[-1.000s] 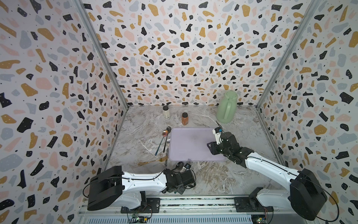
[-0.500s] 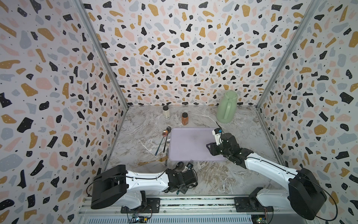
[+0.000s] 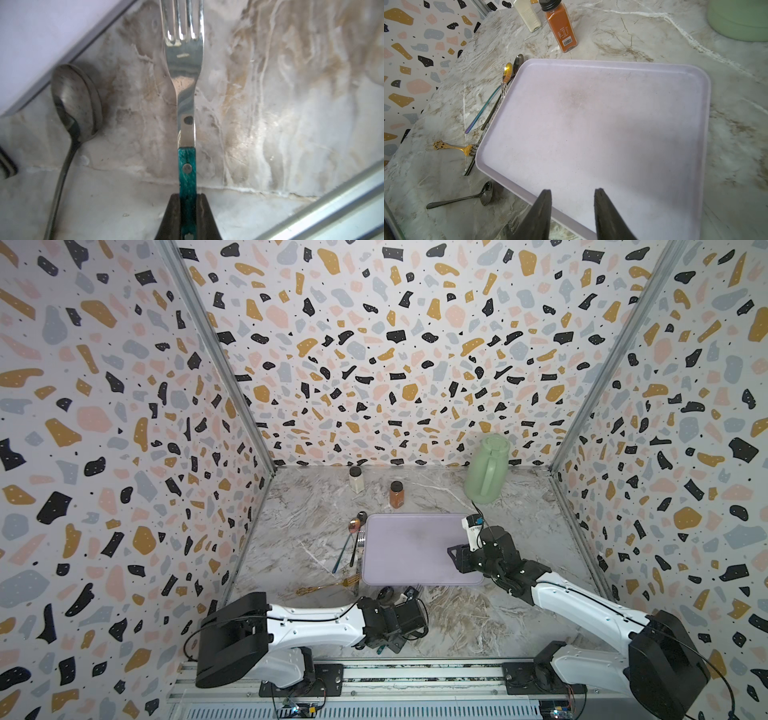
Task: Set the spoon and fork side by side
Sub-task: Pick up the fork at the center of the board, then place the fork on the tray.
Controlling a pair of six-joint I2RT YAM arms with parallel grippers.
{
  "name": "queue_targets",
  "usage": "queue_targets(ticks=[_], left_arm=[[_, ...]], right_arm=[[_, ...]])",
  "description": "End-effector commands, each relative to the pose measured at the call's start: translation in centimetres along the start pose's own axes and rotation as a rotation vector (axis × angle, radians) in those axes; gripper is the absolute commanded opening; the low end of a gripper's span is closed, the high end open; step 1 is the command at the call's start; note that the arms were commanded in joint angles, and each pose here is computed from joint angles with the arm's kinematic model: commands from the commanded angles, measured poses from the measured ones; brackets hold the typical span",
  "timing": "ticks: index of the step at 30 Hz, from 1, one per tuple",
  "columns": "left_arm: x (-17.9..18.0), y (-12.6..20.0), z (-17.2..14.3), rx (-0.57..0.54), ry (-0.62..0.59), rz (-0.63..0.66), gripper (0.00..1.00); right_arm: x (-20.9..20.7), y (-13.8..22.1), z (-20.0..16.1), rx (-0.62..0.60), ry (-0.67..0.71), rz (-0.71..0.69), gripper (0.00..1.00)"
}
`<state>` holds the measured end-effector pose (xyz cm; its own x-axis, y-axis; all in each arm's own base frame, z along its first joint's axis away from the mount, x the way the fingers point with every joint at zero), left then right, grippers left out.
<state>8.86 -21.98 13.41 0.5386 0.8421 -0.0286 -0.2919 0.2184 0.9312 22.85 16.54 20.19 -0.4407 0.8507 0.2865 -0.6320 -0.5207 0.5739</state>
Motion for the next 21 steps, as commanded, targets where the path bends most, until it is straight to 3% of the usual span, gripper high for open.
queue_targets(ticks=[1, 5, 9, 14, 21], left_arm=[[-0.2, 3.4, 2.2, -0.092, -0.02, -0.046, 0.06], [1.3, 5.2, 4.0, -0.147, 0.036, -0.047, 0.07], [3.4, 5.1, 6.0, -0.207, 0.183, -0.045, 0.07], [6.0, 5.0, 9.4, -0.283, 0.311, -0.019, 0.07], [9.3, 4.0, 14.1, -0.313, 0.378, 0.046, 0.07]], right_arm=[[-0.4, 1.3, 0.6, -0.052, -0.013, -0.044, 0.39], [-1.1, 2.5, 0.5, -0.096, -0.035, -0.104, 0.4], [-1.9, 3.5, 0.2, -0.068, -0.034, -0.225, 0.4], [-1.9, 3.1, 0.0, -0.071, -0.04, -0.202, 0.41], [-1.6, 1.1, -0.1, -0.009, -0.048, -0.155, 0.41]])
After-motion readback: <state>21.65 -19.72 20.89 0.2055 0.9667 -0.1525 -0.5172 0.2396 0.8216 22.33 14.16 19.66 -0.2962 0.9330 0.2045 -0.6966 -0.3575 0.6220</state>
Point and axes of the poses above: each gripper's point midway between its finger pads, its own y axis back along the fingers, its own x axis along the line the jaws close on, z = x × y, the point moved 10 cm from there along y, back along the fingers, and after that the axes turned 5 degrees about y, right-handed, at the moved point
